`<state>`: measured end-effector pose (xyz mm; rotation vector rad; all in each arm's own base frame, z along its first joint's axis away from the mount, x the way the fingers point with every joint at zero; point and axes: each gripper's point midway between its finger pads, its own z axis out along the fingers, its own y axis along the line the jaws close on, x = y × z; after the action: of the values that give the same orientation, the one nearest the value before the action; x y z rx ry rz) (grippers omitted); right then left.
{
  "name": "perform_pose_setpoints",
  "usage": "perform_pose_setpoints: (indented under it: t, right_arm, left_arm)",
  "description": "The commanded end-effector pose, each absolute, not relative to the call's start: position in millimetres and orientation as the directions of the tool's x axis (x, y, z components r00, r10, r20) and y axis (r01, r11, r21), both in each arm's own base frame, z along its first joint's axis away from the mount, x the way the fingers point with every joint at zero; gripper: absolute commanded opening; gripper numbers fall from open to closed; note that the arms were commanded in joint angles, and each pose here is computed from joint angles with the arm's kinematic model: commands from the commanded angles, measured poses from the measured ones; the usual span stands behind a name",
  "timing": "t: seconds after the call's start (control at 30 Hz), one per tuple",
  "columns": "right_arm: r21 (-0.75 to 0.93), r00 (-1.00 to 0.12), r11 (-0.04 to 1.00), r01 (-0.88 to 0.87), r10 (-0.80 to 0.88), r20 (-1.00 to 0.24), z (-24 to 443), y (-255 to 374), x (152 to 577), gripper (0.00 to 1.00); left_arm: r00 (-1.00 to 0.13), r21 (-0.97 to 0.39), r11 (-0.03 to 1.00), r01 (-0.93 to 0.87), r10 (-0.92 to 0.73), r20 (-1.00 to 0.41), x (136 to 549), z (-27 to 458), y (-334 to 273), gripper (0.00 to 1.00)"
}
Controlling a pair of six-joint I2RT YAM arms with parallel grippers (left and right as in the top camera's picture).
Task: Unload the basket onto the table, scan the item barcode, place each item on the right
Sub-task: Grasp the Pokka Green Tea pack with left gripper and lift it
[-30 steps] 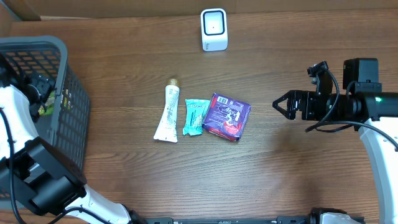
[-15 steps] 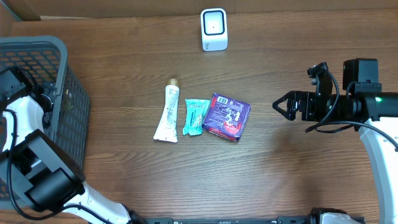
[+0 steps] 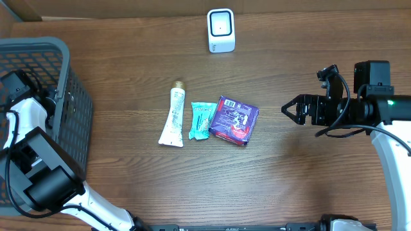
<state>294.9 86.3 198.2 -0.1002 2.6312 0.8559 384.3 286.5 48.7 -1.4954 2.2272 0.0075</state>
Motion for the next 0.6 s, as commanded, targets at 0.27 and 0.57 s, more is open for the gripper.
perform_pose_setpoints:
  t: [0.27,0.57]
  right_arm:
    - [0.546,-0.914,0.812,-0.205,0.041,-0.405,208,88,301,1.00]
    - [0.542,-0.907,0.812,-0.214,0.041,-0.418,210,88,304,1.00]
  left_arm:
    - [-0.430,-0.052,0.433,-0.900,-0.901,-0.059,317,-2,236,0.75]
    - [-0.459,-0.054,0.462,-0.885,-0.887,-0.052,321,13,237,0.83]
